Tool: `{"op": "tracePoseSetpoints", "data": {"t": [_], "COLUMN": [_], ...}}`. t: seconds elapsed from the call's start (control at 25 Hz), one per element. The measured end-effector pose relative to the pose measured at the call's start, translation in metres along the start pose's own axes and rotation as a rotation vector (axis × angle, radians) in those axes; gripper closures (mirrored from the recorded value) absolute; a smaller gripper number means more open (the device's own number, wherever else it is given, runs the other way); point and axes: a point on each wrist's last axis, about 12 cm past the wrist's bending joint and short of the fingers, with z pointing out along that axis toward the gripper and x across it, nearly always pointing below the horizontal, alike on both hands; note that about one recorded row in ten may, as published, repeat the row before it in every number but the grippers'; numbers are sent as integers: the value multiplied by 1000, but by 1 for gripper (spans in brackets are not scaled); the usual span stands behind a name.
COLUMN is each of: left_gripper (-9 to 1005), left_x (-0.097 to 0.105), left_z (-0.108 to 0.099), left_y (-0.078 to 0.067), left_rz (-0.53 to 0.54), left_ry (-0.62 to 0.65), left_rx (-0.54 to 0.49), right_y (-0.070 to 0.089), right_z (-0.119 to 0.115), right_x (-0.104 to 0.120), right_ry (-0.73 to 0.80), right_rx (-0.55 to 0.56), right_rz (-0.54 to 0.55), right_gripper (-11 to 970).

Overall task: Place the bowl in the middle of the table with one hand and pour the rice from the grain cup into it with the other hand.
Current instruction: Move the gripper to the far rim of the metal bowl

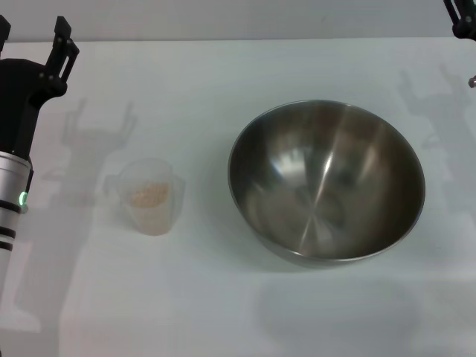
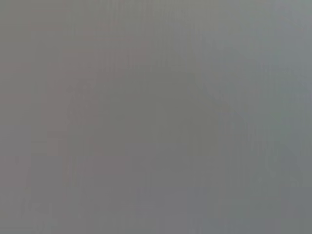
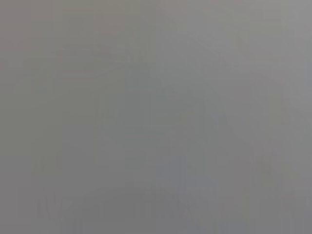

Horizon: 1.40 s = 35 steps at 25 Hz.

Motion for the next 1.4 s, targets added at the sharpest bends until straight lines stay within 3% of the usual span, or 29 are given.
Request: {"op": "tracePoseSetpoints", "data": {"t": [0.16,0.52,0.88,1.0,1.08,1.16,1.4], "left_gripper": [152,156,161,162,163,164,167], "left_x": [0,0,1,1,1,1,2], "left_z": [0,0,0,0,0,0,-1], "left_y": [-1,-1,-3,-4,-4,-4,-2], "left_rz": [-5,-5,-5,-5,-7,-9,-7], "left_ry": [-3,0,10,8,10,11,14], "left_rx": [2,2,12,17,17,17,16], "right_y": [6,6,18,22,26,33,51], "right_z": [-1,-6,2,10,20,35,59], "right_x": [-4,-8,-16,-18,-18,-15,-22], "right_ry": [-35,-80,-147,-138,-103,5,228], "right_rx": [-34,-57,-44,-32,-34,-33,-74], "right_rz": [-123,-170,-492,-451,-363,-218,-70], "right_gripper": [250,249,250,249,249,249,250]}}
